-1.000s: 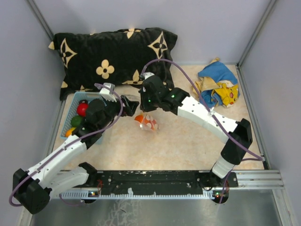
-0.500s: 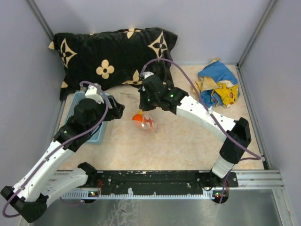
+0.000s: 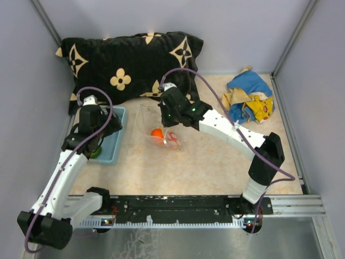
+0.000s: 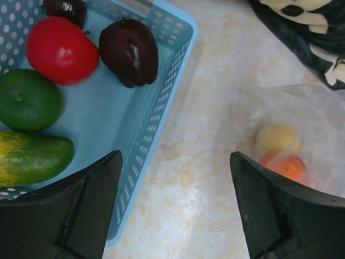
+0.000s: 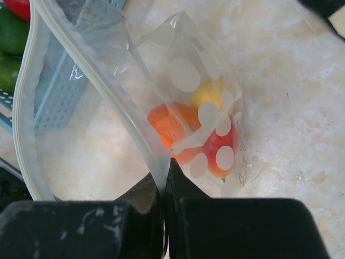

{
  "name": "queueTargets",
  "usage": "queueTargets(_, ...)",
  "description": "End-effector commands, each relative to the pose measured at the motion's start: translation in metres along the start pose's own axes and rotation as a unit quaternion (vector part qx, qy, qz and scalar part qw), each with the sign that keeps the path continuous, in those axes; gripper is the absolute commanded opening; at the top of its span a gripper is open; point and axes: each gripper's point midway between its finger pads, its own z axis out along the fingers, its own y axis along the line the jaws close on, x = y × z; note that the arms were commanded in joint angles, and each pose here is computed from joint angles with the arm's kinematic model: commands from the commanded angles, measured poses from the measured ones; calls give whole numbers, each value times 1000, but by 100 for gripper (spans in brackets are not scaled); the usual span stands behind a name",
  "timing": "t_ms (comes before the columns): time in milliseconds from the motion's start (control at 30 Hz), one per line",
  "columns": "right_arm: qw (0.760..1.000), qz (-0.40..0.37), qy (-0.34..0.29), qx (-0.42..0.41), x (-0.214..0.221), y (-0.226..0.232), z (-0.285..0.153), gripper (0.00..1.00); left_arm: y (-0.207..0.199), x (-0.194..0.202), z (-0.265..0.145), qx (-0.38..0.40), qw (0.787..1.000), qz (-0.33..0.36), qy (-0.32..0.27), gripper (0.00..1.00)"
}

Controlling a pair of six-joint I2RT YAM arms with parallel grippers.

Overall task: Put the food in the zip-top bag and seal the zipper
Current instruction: Pick up the fake fruit from the bin.

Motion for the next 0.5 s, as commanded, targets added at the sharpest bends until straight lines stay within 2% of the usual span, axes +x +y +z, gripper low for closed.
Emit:
queueTargets(0,999,-13,-42,-5,-24,3,-8,0,2,1,18,21,999,-11,26,87)
queueTargets(200,999,-14,-47,7,-23,-2,-2,0,22,-6,48,-5,999,-30,42,87)
queueTargets(467,999,-16,-48,11,-23,-3,2,0,54,-38,100,-56,997,-43,40,84)
